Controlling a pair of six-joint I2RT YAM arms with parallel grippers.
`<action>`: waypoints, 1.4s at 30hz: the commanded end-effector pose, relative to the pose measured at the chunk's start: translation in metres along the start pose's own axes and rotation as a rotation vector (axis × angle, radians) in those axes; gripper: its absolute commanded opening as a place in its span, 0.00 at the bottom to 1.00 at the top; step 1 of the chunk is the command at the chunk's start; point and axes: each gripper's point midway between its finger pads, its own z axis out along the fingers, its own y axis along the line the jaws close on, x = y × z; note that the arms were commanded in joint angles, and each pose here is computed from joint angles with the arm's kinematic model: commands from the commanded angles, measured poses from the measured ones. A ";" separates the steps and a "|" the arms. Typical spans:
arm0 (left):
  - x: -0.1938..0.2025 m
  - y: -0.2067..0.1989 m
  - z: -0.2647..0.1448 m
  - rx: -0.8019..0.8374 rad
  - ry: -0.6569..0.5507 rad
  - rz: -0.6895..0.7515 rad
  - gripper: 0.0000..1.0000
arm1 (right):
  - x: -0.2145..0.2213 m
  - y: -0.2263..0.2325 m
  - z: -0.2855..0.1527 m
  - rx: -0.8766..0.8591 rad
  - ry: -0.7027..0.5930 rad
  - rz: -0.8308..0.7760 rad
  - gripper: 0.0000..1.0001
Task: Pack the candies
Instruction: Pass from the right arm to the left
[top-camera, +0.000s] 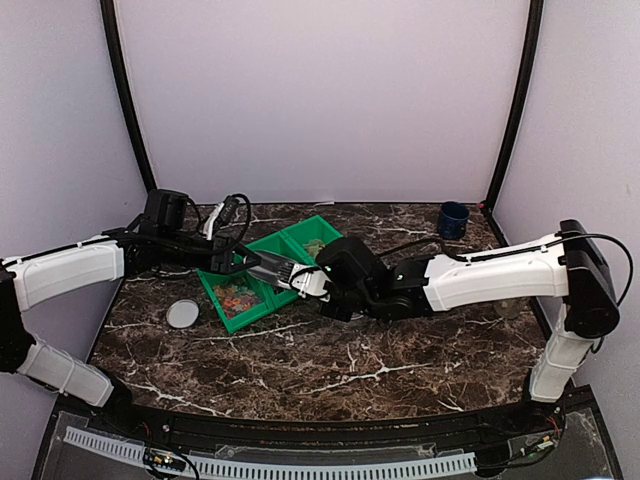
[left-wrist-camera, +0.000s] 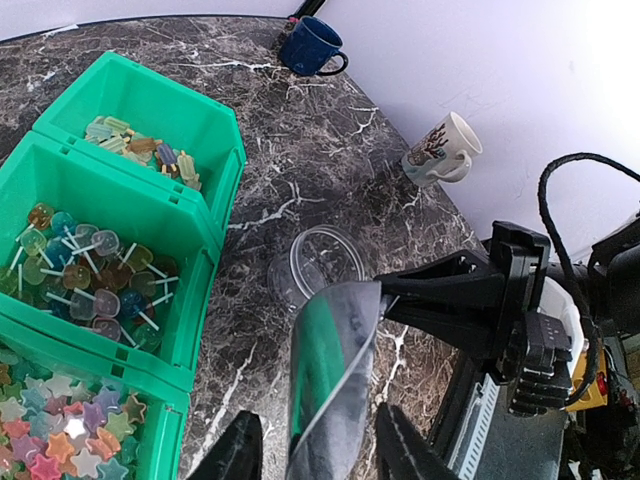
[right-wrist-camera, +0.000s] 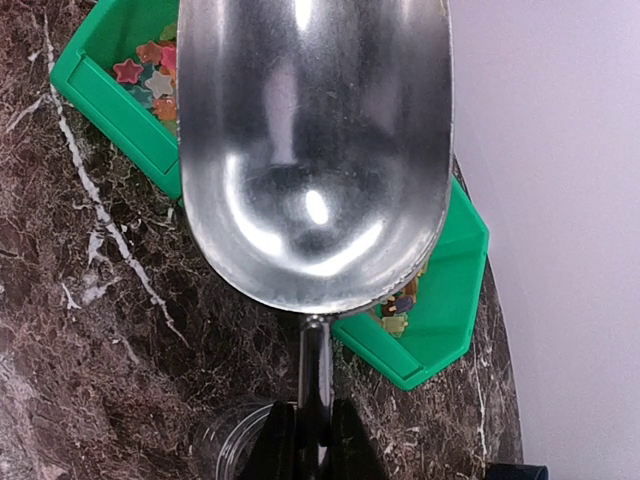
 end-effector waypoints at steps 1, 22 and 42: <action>0.007 -0.002 0.002 0.019 0.020 0.000 0.41 | -0.026 -0.012 -0.004 0.055 -0.064 0.023 0.00; 0.012 0.005 0.007 0.010 0.037 -0.028 0.09 | -0.029 -0.011 -0.009 0.072 -0.097 0.019 0.05; -0.002 -0.012 -0.007 0.088 -0.042 -0.005 0.00 | -0.033 -0.036 -0.056 0.067 -0.330 0.120 0.98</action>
